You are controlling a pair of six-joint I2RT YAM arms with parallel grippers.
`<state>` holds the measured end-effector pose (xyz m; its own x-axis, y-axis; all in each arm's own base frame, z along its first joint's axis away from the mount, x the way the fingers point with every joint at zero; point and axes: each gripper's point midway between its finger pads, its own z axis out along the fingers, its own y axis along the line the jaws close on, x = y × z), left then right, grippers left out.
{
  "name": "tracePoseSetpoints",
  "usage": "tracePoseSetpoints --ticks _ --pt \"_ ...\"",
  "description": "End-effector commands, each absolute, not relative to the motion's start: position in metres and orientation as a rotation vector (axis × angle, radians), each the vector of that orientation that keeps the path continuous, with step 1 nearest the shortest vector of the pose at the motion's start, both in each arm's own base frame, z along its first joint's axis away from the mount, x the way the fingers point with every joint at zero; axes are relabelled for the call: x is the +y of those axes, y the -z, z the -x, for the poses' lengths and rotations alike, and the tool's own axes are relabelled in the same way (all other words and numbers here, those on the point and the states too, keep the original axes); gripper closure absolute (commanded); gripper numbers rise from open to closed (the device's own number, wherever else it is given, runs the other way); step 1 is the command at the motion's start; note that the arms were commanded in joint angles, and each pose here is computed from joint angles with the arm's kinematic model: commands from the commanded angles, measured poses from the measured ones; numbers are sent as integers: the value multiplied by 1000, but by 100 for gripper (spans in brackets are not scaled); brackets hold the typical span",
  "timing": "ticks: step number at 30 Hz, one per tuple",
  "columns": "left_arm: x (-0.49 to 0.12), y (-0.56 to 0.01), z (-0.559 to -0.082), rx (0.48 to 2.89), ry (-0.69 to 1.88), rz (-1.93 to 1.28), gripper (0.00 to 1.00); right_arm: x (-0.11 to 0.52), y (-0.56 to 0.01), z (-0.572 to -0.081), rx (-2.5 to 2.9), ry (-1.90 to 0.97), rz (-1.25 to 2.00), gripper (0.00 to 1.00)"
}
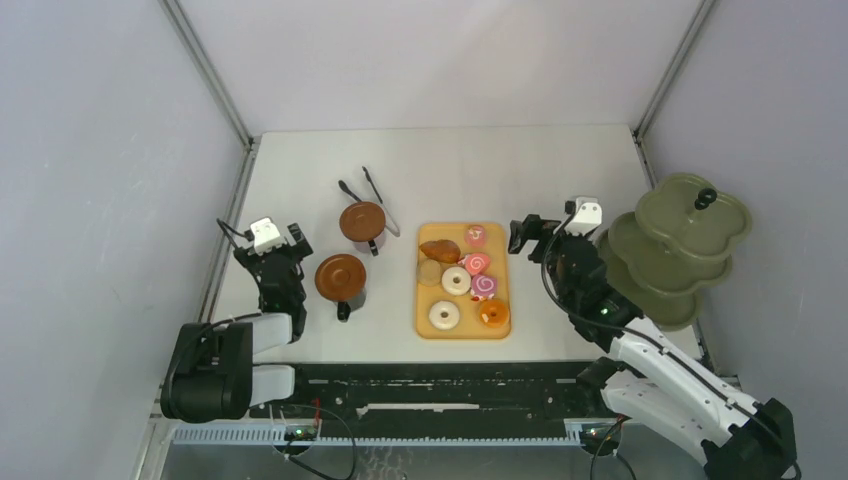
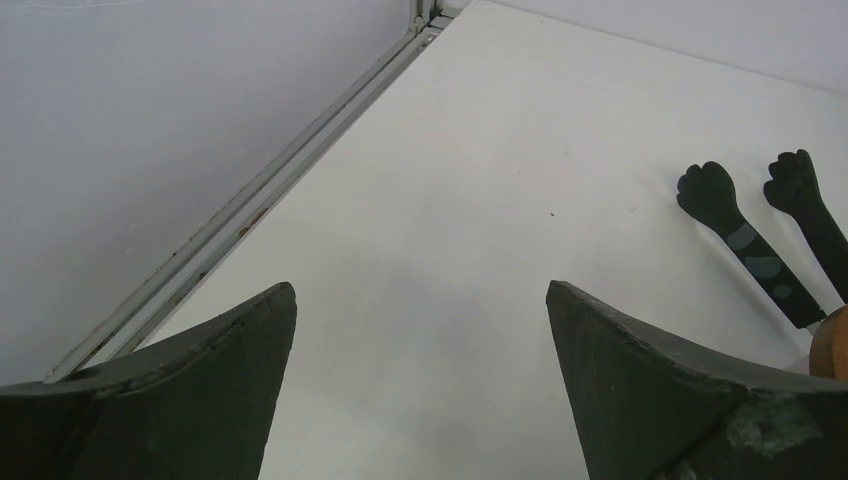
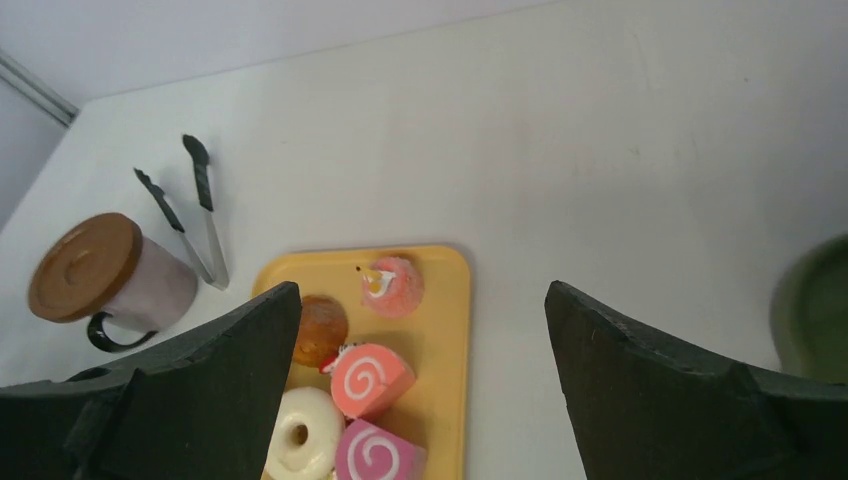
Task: Serve the afternoon tea
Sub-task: Move the desert table to the center of the board.
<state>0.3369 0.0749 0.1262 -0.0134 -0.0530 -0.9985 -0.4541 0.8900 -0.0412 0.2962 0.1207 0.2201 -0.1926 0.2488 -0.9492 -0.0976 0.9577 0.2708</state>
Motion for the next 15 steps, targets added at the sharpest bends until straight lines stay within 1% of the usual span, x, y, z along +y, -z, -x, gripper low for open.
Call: tracePoseSetpoints --ticks 1,3,5,8,11,15 --pt "75 -134 -337 1526 -322 405 0 106 -231 -284 1697 -97 -172 0" --pt "75 -134 -337 1526 -323 404 0 120 -232 -279 1684 -148 -136 0" --pt "75 -134 -337 1526 -322 404 0 143 -229 -273 1692 -277 -69 0" --pt "75 -134 -337 1526 -323 403 0 177 -231 -260 1677 -454 120 0" --pt "76 -134 -337 1527 -323 405 0 177 -234 -261 1678 -548 -21 0" --pt "75 -134 -337 1527 -322 403 0 177 -233 -262 1691 -613 -106 0"
